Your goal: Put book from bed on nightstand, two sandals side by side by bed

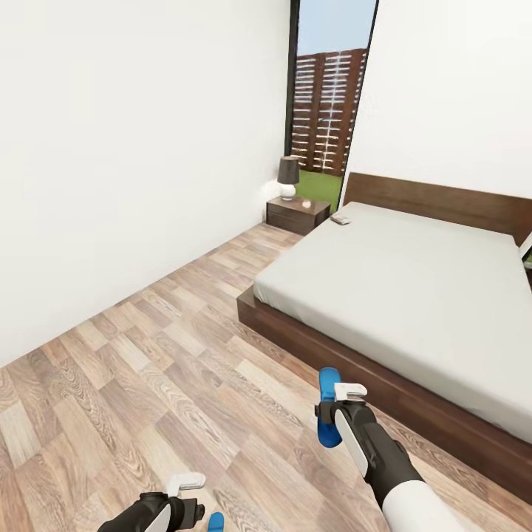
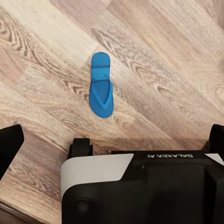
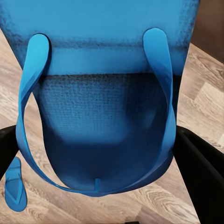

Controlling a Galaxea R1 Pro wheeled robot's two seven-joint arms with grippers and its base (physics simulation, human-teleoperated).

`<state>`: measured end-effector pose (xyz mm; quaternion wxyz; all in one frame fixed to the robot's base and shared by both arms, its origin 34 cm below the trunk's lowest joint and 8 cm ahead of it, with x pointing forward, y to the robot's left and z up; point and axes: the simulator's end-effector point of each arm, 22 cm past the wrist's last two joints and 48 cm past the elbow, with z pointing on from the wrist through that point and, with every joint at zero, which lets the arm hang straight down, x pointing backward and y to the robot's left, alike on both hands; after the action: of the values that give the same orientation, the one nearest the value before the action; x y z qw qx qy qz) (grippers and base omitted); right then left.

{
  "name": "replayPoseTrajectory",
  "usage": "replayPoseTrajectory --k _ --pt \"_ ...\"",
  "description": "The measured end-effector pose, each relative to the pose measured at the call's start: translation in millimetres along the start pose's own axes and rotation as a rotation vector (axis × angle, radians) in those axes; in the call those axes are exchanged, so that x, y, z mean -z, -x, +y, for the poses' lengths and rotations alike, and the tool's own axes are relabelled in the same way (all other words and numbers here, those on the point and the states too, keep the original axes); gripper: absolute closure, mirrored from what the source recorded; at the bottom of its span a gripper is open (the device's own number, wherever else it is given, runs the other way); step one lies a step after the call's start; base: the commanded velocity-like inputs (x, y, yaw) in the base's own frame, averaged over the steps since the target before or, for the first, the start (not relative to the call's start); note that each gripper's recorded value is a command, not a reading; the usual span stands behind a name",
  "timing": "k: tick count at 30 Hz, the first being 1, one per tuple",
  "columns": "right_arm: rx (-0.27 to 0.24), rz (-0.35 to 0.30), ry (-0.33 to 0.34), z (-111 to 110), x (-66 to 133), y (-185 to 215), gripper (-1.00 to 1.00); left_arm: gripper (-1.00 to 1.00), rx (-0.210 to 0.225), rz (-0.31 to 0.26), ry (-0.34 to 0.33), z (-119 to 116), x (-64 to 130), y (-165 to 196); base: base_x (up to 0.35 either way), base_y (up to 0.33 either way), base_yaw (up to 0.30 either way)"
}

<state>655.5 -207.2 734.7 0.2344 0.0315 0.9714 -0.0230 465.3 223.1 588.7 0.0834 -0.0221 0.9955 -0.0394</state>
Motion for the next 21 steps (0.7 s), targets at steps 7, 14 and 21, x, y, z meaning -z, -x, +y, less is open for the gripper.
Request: replayPoseTrajectory --k 7,14,21 --pt "0.000 -0.025 0.005 2.7 -2.6 8.9 1.00 -1.00 -0.001 -0.002 0.001 0.7 -8.0 0.8 0.000 0.000 0.000" --pt "0.012 -0.137 0.034 14.6 20.8 57.0 1.00 -1.00 -0.001 -0.004 0.000 0.5 -16.3 1.5 0.000 0.000 0.000" --pt "0.048 -0.118 0.049 22.7 30.2 62.6 1.00 -1.00 -0.003 -0.002 -0.006 -3.5 -25.2 0.7 0.000 0.000 0.000"
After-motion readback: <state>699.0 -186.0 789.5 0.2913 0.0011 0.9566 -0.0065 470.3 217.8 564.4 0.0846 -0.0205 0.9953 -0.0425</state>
